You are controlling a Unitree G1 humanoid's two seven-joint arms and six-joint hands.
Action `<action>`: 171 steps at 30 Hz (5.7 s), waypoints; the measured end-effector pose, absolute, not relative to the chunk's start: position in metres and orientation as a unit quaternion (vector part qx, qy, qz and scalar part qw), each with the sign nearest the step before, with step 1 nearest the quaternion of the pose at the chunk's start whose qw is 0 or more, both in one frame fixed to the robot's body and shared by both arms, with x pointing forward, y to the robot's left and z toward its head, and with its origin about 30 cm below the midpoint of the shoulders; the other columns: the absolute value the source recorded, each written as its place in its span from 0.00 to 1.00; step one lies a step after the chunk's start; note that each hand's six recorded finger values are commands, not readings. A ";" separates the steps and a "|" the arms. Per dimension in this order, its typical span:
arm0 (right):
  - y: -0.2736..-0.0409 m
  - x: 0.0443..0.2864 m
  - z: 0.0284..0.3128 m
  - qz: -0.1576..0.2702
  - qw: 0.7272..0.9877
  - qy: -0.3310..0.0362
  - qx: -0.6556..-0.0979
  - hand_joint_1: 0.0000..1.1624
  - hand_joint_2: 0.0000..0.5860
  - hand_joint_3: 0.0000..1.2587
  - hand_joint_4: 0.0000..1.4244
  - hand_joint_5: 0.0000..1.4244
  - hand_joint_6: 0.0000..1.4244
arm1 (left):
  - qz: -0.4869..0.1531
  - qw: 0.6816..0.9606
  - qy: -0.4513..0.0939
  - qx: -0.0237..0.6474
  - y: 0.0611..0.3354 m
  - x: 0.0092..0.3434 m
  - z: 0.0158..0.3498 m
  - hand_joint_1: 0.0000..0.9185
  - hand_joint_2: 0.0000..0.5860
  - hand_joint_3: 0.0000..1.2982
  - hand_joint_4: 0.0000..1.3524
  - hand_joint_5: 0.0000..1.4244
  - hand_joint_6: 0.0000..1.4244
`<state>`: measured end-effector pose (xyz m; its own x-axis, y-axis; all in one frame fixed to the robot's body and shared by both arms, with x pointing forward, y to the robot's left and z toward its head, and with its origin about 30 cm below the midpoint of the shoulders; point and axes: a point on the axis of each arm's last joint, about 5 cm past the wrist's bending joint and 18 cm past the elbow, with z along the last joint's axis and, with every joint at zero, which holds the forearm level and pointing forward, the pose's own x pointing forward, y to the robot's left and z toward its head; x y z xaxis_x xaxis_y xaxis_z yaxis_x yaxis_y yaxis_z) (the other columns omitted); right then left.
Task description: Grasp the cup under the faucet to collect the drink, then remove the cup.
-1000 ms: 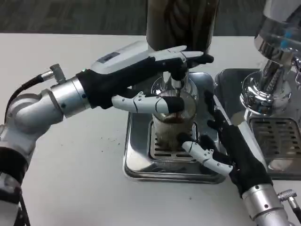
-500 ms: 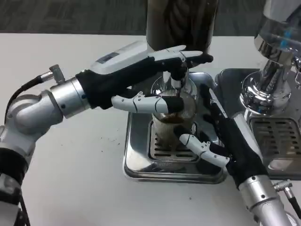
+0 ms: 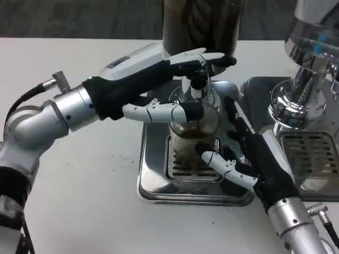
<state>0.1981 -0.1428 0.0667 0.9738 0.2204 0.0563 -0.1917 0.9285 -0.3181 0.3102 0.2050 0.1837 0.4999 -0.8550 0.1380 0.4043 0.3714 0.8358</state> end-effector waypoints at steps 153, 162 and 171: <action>-0.106 0.227 0.044 0.092 0.982 -0.064 -0.153 0.61 0.37 0.12 0.15 0.16 0.18 | -0.201 0.965 -0.073 0.153 0.290 0.246 0.098 0.00 0.23 0.54 0.54 0.49 0.42; -0.101 0.227 0.044 0.082 0.981 -0.070 -0.163 0.63 0.37 0.18 0.22 0.25 0.28 | -0.200 0.965 -0.070 0.154 0.291 0.244 0.097 0.00 0.24 0.54 0.55 0.50 0.42; -0.095 0.226 0.043 0.051 0.980 -0.076 -0.176 0.66 0.36 0.26 0.32 0.38 0.49 | -0.200 0.965 -0.069 0.155 0.291 0.244 0.097 0.00 0.25 0.55 0.55 0.50 0.43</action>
